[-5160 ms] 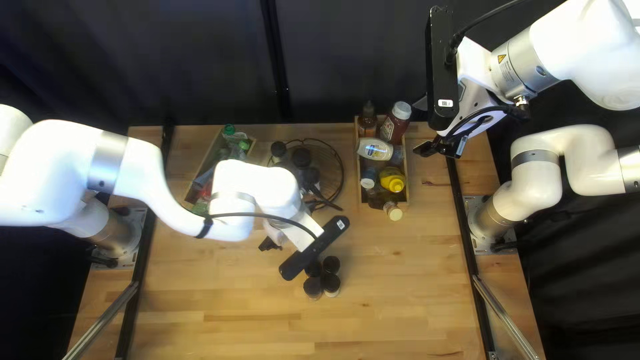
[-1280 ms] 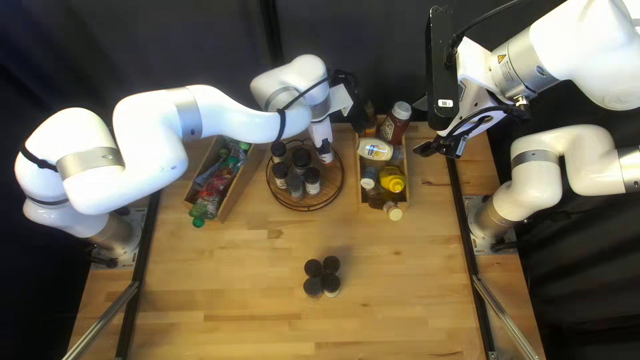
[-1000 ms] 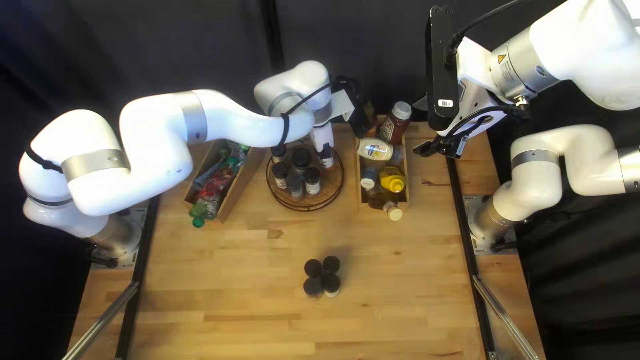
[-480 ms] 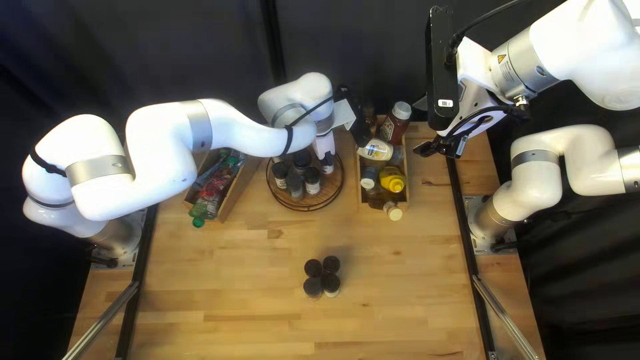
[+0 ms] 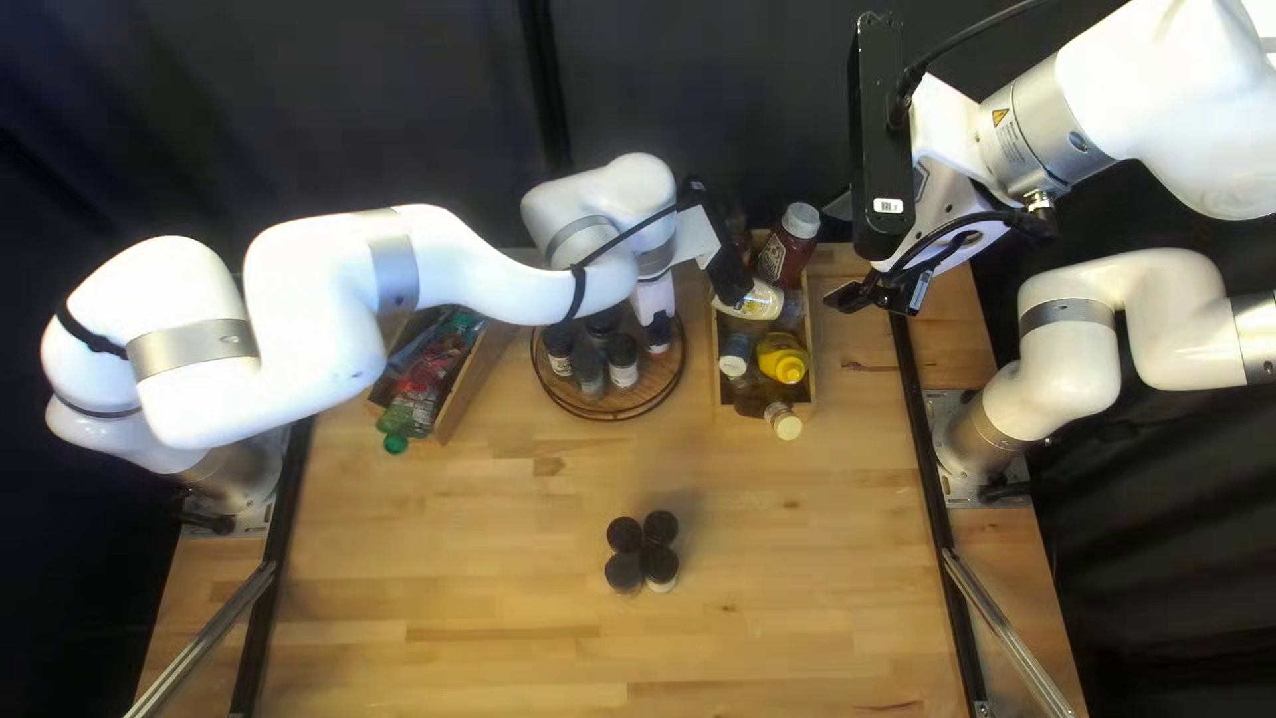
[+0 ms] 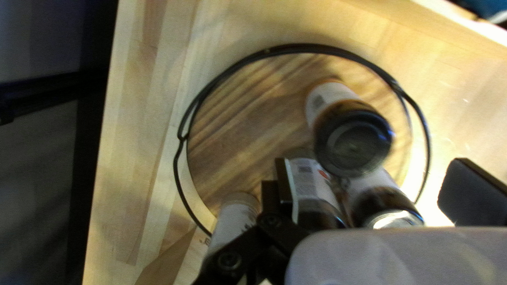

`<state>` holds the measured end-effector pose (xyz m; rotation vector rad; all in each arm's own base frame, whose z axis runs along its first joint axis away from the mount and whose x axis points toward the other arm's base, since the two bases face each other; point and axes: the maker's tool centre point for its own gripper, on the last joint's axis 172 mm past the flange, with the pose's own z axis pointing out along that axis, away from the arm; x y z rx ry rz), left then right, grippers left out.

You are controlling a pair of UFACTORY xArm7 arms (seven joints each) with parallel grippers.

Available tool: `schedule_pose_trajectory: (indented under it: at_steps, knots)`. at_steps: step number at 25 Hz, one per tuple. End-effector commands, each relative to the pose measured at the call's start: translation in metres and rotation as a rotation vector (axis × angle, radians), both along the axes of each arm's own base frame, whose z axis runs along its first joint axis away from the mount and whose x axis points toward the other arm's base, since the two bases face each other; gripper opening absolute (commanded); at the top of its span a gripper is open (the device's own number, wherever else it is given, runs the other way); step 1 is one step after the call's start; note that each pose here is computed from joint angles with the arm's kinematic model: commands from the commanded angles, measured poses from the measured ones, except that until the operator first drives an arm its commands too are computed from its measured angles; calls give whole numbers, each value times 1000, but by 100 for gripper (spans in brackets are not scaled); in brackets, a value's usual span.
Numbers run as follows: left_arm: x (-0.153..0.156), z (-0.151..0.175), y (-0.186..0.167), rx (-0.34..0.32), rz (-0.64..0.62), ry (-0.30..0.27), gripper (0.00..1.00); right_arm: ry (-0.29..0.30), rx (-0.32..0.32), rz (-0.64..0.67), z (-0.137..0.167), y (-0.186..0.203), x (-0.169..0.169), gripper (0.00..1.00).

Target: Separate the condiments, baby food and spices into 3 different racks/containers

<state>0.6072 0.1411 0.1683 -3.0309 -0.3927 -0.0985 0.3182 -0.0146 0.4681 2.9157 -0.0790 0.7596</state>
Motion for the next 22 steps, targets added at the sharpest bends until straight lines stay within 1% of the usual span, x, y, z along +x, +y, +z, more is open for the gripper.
schedule_pose_trajectory:
  at_steps: [1,4,5,6,10,12,15,17,19,22]
  knots:
    - [-2,25,-43,-16,-106,-17,100,0,0,0,0,0,0,100]
    - [-4,39,-80,-28,-169,-36,100,0,0,0,0,0,0,100]
    - [-5,41,-87,-27,-179,-39,100,0,0,0,0,0,0,100]
    - [-9,46,-106,-26,-197,-48,100,0,0,0,0,0,0,100]
    - [-22,49,-153,-23,-245,-74,100,0,0,0,0,0,0,100]
    - [-35,49,-181,-21,-306,-82,100,0,0,0,0,0,0,100]
    - [-48,44,-210,-21,-389,-77,100,0,0,0,0,0,0,100]
    - [-61,38,-238,-23,-459,-65,100,0,0,0,0,0,0,100]
    - [-71,32,-255,-21,-495,-55,100,0,0,0,0,0,0,100]
    - [-86,22,-273,-18,-510,-40,100,0,0,0,0,0,0,100]
